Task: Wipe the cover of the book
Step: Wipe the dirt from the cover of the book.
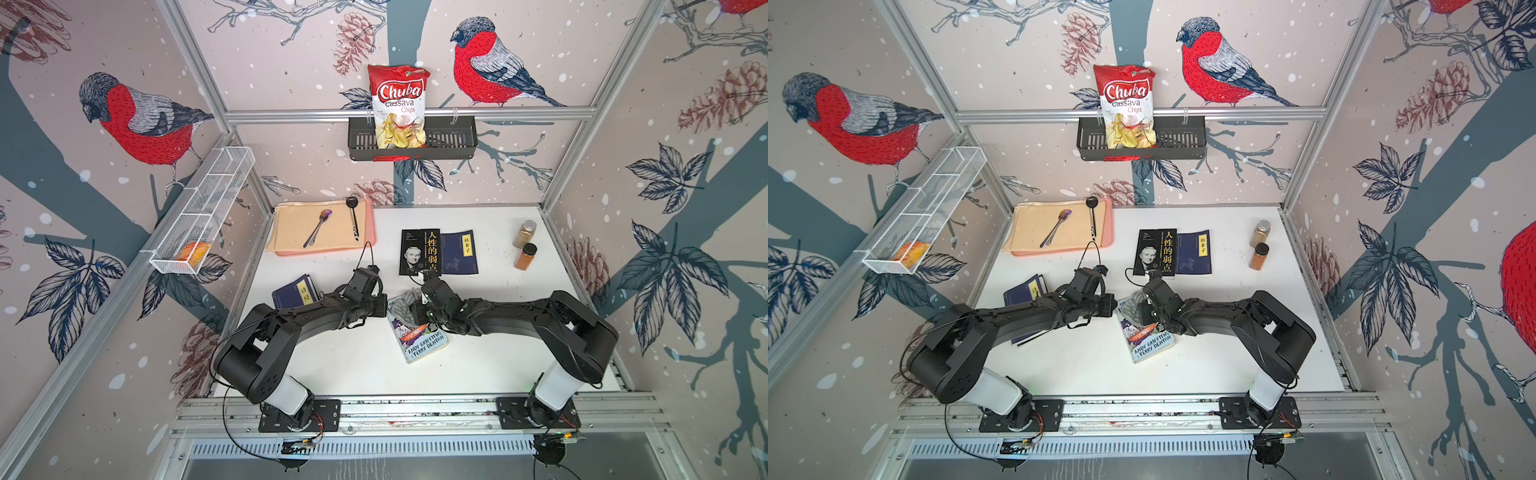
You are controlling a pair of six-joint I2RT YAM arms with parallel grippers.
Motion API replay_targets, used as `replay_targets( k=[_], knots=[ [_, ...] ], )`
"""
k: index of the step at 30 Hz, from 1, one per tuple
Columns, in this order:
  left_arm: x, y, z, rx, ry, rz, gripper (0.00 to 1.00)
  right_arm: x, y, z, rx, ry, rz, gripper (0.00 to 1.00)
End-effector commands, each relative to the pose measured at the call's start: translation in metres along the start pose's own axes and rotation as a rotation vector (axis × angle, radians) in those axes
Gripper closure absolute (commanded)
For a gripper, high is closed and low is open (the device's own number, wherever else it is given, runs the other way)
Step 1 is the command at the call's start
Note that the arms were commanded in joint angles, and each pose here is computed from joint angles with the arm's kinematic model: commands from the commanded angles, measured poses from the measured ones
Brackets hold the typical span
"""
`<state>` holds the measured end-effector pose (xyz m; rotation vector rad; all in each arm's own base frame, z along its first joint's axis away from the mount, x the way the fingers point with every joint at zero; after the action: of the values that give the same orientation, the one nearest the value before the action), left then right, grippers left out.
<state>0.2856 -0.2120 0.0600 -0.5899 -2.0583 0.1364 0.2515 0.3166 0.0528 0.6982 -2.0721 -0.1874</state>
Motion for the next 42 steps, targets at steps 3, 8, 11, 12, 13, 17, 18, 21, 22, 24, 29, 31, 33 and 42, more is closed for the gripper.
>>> replay_targets(
  k=[3,8,11,12,13,17,18,21,22,24,29,31,33,42],
  knots=[
    [0.003,-0.009,-0.006,0.009,-0.014,0.029,0.88,-0.003,-0.022,0.024,-0.022,0.088,0.083,0.88],
    [-0.011,-0.011,-0.001,0.004,0.023,0.037,0.9,-0.004,-0.023,0.025,-0.025,0.092,0.085,0.89],
    [-0.018,-0.009,0.004,0.01,0.041,0.03,0.9,-0.001,-0.023,0.023,-0.024,0.084,0.091,0.89],
    [-0.02,-0.007,0.005,0.014,0.047,0.023,0.9,0.001,-0.024,0.022,-0.023,0.079,0.094,0.89],
    [-0.022,-0.005,0.007,0.018,0.053,0.014,0.9,0.003,-0.024,0.022,-0.019,0.076,0.101,0.89],
    [-0.028,-0.002,0.012,0.023,0.068,0.006,0.9,0.012,-0.024,0.022,0.012,0.068,0.147,0.9],
    [-0.028,-0.001,0.013,0.024,0.07,0.004,0.91,0.016,-0.022,0.022,0.026,0.067,0.161,0.9],
    [-0.031,0.0,0.015,0.023,0.077,-0.004,0.92,0.028,-0.018,0.035,0.054,0.087,0.208,0.89],
    [-0.031,0.001,0.015,0.024,0.078,-0.007,0.92,0.032,-0.019,0.042,0.053,0.102,0.223,0.89],
    [-0.031,0.002,0.016,0.022,0.08,-0.011,0.92,0.038,-0.022,0.059,0.036,0.134,0.238,0.88],
    [-0.03,0.003,0.017,0.005,0.081,-0.014,0.95,0.04,-0.044,0.093,-0.037,0.181,0.24,0.87],
    [-0.031,0.004,0.018,-0.001,0.087,-0.019,0.96,0.034,-0.046,0.086,-0.055,0.172,0.218,0.87],
    [-0.031,0.005,0.019,-0.006,0.093,-0.024,0.99,0.025,-0.043,0.069,-0.062,0.146,0.192,0.87],
    [-0.041,0.011,0.024,0.003,0.107,-0.02,1.0,-0.026,-0.037,0.001,-0.006,0.113,0.223,0.92]
  ],
)
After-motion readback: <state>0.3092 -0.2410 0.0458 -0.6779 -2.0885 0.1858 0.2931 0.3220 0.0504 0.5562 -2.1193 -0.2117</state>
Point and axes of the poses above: each gripper's point midway between its finger pads, its own x axis back along the fingers, its own y axis along the line the jaws close on, z = x × y, the point moved 2 cm from there along x, back along the fingers, and after that the axes turned 6 degrees about -x, right-handed, at the moved point
